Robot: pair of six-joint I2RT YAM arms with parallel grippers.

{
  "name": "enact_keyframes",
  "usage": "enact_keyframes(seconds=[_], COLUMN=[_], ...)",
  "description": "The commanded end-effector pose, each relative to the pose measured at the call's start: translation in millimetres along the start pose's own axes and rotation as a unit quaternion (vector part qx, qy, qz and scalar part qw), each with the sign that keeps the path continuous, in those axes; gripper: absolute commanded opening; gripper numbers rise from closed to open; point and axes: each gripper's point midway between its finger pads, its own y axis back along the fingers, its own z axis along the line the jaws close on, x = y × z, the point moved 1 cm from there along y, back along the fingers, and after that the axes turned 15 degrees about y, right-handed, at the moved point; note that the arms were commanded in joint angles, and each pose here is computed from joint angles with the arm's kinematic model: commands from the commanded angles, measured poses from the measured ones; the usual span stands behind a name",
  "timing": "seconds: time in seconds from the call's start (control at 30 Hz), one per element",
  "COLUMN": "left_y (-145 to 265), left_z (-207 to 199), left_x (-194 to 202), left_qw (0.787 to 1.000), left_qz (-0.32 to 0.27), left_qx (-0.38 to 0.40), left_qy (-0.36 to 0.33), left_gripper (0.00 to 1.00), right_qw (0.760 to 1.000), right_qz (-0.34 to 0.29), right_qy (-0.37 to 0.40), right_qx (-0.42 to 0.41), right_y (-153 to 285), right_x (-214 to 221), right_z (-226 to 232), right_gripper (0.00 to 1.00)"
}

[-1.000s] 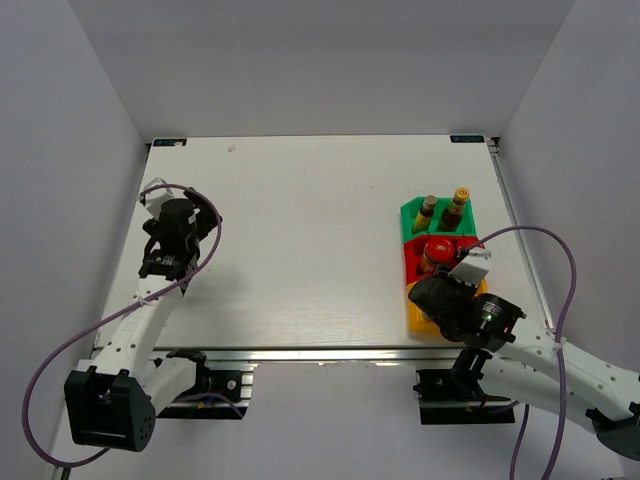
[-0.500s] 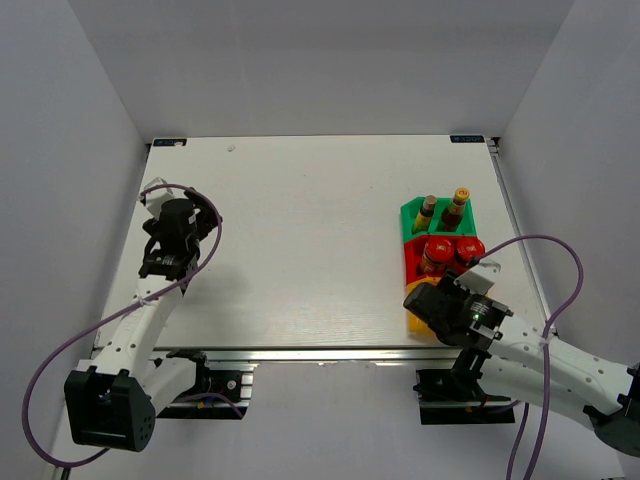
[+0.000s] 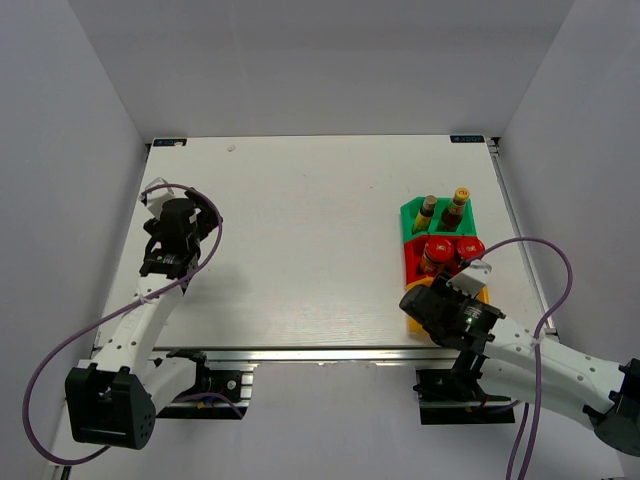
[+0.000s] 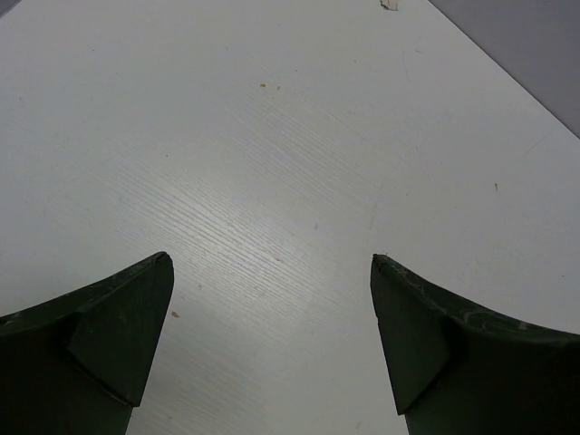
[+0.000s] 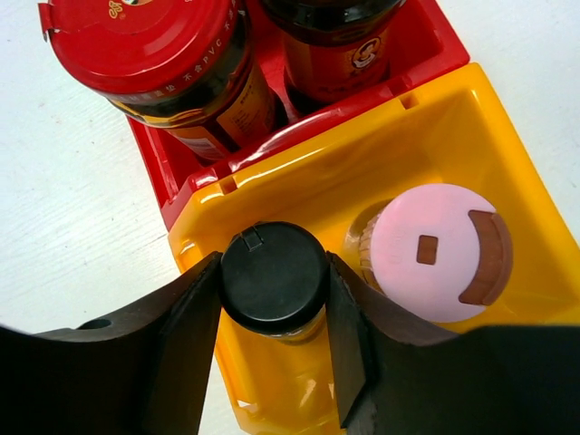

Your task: Organize the condiment bottles

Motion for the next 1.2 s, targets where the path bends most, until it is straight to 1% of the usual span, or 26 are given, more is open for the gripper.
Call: enact_keyframes(seconds=[0.0, 0.1, 0.23, 0.4, 0.5, 0.73, 1.0, 1.07, 1.13, 1.17], left_y=[0, -1, -3, -3, -3, -4, -3, -4, -4, -4], left_z=[-6, -6, -6, -6, -7, -7, -8, -7, -9, -9], left_x=[-9, -8, -6, -5, -6, -5, -5, -3, -2, -2], left_qw=[1.0, 1.0, 1.0, 1.0, 1.0, 1.0, 1.0, 1.0, 1.0, 1.0], left_qz=[-0.012, -0.013, -0.007, -0.006, -0.007, -0.005, -0.005, -0.003, 0.001, 0.001], left_qx=[0.009, 0.009, 0.005, 0.006, 0.009, 0.009, 0.011, 0.011, 0.014, 0.015], left_qy=[0.004, 0.005, 0.002, 0.002, 0.003, 0.001, 0.003, 0.002, 0.001, 0.001], left_gripper=[0.98, 0.98, 0.98, 0.98, 0.98, 0.98, 0.98, 0.98, 0.98, 0.98], right_qw=[0.999, 0.999, 0.999, 0.999, 0.999, 0.999, 0.997, 0.996, 0.994, 0.992], right_qz=[-0.025, -0.024, -0.021, -0.017, -0.013, -0.021, -0.055, -0.074, -0.091, -0.107], right_qy=[-0.024, -0.03, -0.033, -0.02, -0.013, -0.013, -0.014, -0.021, -0.01, -0.024], right_qx=[0.003, -0.004, -0.017, -0.033, -0.029, -0.04, -0.049, -0.055, -0.06, -0.069], right_y=[-3, -4, -4, -6, -5, 0, 8, 10, 12, 16], right_x=[-7, -4, -1, 2, 2, -10, -38, -50, -60, -72], right_z=[1, 1, 5, 14, 13, 18, 22, 26, 28, 33], right_gripper=[0.52, 0.54, 0.64, 0.67, 0.68, 0.72, 0.79, 0.8, 0.8, 0.8])
